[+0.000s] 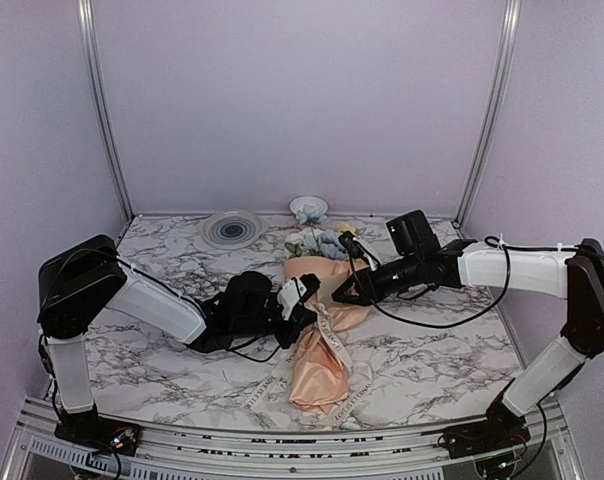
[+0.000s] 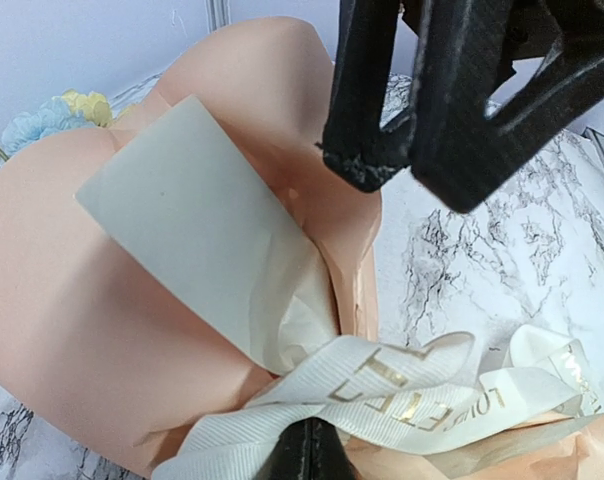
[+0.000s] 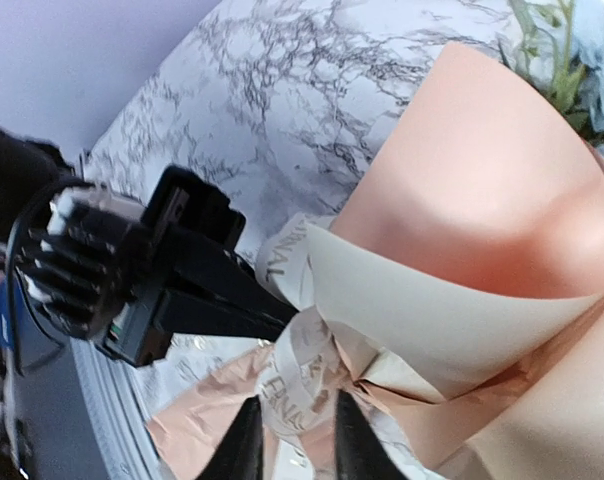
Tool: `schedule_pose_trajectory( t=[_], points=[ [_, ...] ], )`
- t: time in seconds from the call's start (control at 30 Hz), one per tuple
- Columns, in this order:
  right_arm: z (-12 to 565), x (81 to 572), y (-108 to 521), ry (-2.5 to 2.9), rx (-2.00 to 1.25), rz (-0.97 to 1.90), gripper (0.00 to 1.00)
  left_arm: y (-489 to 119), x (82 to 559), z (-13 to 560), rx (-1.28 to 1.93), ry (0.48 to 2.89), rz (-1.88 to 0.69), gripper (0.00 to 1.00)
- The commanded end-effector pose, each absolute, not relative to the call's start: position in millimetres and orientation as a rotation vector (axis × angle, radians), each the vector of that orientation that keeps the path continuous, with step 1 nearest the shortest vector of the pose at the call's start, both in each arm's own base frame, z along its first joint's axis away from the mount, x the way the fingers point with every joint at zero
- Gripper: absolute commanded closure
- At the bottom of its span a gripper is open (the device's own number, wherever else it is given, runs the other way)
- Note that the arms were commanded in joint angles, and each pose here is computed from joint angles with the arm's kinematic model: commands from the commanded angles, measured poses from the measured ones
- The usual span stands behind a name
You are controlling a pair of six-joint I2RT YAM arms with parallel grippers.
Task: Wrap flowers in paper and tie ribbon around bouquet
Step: Cross the half-tied ribbon over the folded bouquet.
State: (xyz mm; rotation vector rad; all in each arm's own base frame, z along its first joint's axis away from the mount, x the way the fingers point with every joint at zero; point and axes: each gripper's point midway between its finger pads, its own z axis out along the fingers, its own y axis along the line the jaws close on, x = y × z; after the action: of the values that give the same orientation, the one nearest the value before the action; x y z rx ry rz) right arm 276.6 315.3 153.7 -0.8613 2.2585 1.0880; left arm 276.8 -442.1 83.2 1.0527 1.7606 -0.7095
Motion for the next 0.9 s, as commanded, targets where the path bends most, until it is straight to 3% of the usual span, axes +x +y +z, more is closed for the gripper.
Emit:
schedule_pose_trajectory(
  t=[0.0, 0.23, 0.87],
  points=[
    [138.0, 285.7, 309.8, 2.325, -0.805, 1.030, 0.86, -443.7, 277.4, 84.6, 1.051, 1.741, -0.729, 1.00],
    [116.1, 277.1, 327.0, 2.348, -0.868, 1.069, 0.95, -443.3, 277.4, 85.2, 1.051, 1.739, -0.728, 1.00],
    [111.7, 268.7, 354.9, 2.275, -0.966, 1.270, 0.89, -443.0, 277.1, 86.0, 1.058, 1.733, -0.726, 1.00]
  ],
)
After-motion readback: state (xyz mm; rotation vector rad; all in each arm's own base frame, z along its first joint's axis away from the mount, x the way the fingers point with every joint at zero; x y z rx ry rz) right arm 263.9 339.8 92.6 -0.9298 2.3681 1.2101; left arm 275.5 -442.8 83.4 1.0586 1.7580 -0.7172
